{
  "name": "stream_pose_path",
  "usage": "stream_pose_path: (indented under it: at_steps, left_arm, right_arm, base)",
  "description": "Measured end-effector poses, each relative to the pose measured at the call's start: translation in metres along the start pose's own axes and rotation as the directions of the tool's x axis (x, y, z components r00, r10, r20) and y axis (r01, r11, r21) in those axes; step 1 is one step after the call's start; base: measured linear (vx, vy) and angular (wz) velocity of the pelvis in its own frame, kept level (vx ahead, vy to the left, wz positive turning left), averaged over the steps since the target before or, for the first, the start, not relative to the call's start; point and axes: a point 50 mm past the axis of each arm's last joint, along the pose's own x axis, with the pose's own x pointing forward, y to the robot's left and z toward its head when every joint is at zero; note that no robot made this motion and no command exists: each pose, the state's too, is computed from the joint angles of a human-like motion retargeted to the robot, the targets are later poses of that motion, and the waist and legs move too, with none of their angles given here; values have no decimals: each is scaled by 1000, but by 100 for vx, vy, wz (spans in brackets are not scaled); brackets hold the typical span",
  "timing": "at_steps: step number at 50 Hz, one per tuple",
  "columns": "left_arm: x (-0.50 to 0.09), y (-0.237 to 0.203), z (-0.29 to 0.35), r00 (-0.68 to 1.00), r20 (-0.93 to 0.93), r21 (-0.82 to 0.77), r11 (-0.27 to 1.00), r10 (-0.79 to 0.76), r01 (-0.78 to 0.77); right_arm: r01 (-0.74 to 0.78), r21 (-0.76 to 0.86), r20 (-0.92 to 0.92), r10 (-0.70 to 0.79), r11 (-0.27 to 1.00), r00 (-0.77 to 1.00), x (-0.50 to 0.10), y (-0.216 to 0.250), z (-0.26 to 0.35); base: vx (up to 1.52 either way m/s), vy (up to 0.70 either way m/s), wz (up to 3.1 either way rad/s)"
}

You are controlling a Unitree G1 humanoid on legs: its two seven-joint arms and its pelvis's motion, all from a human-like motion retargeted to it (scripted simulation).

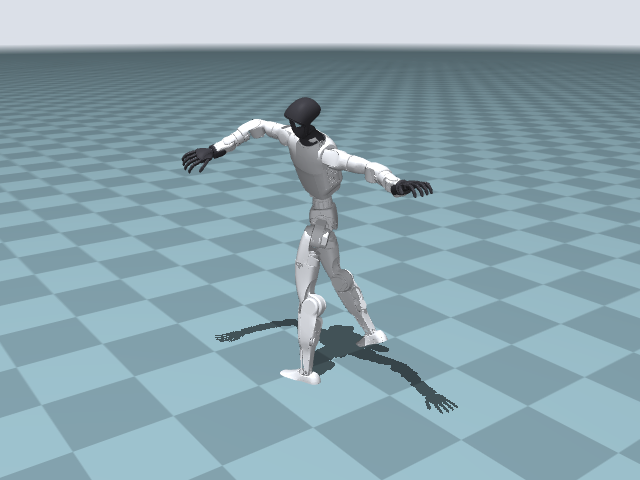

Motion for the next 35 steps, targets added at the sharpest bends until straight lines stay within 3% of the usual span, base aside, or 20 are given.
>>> stream_pose_path:
  at_steps: [4, 8, 10, 13, 16, 18, 20, 22, 25, 28, 32, 35]
  left_arm:
    - [-11, 11, -66, 923, -378, -177, 974, 66, -142]
    - [-53, -1, -131, 741, -666, -160, 956, 80, -247]
    - [-90, -27, -157, 646, -763, -145, 965, 32, -219]
    - [-170, -105, -155, 546, -827, -204, 977, -135, -68]
    - [-243, -182, -96, 490, -769, -393, 908, -410, 142]
    - [-280, -222, -21, 469, -627, -568, 777, -622, 272]
    - [-293, -241, 73, 486, -369, -717, 575, -792, 393]
    - [-281, -230, 175, 549, -39, -799, 357, -835, 485]
    - [-235, -157, 306, 654, 458, -750, 133, -602, 648]
    - [-189, -41, 380, 671, 729, -661, 113, -134, 741]
    - [-179, 105, 408, 470, 782, -572, 173, 409, 802]
    - [-194, 181, 403, 278, 716, -529, 239, 640, 814]
  right_arm:
    - [289, 156, 227, -318, 945, 920, -15, -48, 58]
    - [416, 370, 372, -543, 831, 753, -49, -90, 109]
    - [429, 454, 410, -611, 781, 678, -65, -106, 126]
    - [431, 545, 400, -675, 719, 620, -77, -120, 140]
    - [446, 598, 307, -705, 666, 639, -72, -116, 143]
    - [456, 614, 226, -698, 644, 680, -64, -106, 142]
    - [430, 655, 140, -659, 622, 739, -58, -89, 142]
    - [393, 650, 101, -587, 650, 803, -57, -70, 139]
    - [320, 666, 78, -489, 674, 869, -60, -52, 128]
    - [284, 701, 34, -428, 654, 903, -69, -38, 116]
    - [212, 671, 20, -303, 711, 953, -77, -14, 103]
    - [167, 649, -4, -216, 742, 976, -87, -4, 82]
  base:
    - [-6, -23, -150]
    - [-8, -30, -260]
    - [-7, -32, -296]
    - [-7, -35, -306]
    - [-6, -36, -266]
    - [-5, -33, -229]
    - [-4, -29, -204]
    - [-4, -24, -160]
    - [-4, -18, -147]
    - [-3, -10, -133]
    - [-3, -5, -128]
    - [-4, 0, -86]
